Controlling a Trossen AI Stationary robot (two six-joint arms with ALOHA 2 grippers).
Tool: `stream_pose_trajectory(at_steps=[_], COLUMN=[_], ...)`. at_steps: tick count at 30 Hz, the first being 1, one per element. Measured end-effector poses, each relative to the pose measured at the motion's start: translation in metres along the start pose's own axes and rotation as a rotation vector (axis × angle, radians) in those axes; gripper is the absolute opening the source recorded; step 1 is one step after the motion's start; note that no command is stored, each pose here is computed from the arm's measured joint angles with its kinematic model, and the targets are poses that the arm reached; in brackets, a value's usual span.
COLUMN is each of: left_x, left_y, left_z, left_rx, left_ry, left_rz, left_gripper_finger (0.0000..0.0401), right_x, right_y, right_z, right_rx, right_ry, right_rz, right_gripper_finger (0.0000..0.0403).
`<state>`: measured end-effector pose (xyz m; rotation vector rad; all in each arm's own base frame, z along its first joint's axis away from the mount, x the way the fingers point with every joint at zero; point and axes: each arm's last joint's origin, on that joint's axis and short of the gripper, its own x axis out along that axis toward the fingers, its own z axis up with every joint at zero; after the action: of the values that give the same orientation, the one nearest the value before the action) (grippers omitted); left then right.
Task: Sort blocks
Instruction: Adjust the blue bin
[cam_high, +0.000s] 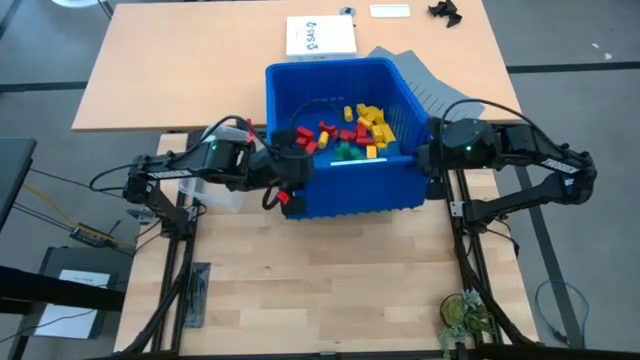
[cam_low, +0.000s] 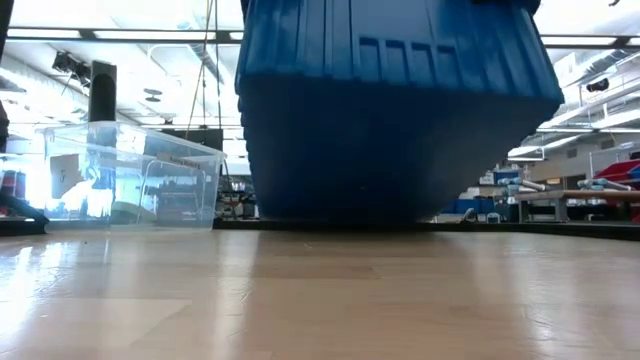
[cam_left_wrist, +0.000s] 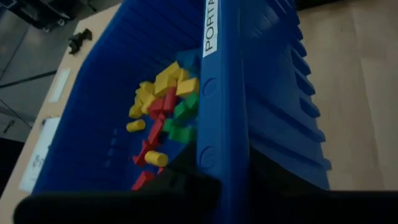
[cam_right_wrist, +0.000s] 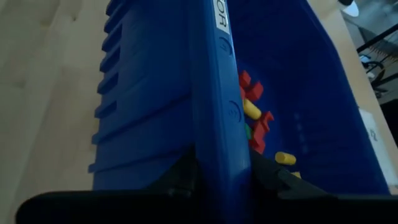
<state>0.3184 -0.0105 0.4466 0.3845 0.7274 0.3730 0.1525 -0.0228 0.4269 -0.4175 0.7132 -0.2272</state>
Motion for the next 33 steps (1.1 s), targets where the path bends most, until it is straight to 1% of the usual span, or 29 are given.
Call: stream_pose_trajectory(at_steps=[13, 18, 24, 28, 33], left_x=[-0.003, -0.01, -0.015, -0.019, -0.029], left_y=[0.001, -0.009, -0.015, -0.015, -0.008], left_z=[0.003, 0.005, 0.008, 0.011, 0.021], left_rx=[0.017, 0.037, 0.049, 0.055, 0.117], left_ry=[-0.023, -0.048, -0.061, -0.089, -0.161], left_rz=[0.013, -0.016, 0.02, 0.028, 0.059], left_gripper_finger=[0.0089, 0.0089, 0.0089, 0.0089, 0.0089], right_x=[-0.007, -0.011, -0.019, -0.03, -0.042], right_y=[0.001, 0.009, 0.018, 0.018, 0.015], right_z=[0.004, 0.006, 0.01, 0.014, 0.022], right_rx=[0.0, 0.0, -0.028, -0.029, -0.016], right_ry=[-0.024, -0.036, -0.048, -0.074, -0.083], right_rz=[0.006, 0.021, 0.005, 0.009, 0.013], right_gripper_finger=[0.0075, 0.0073, 0.0072, 0.0072, 0.0072])
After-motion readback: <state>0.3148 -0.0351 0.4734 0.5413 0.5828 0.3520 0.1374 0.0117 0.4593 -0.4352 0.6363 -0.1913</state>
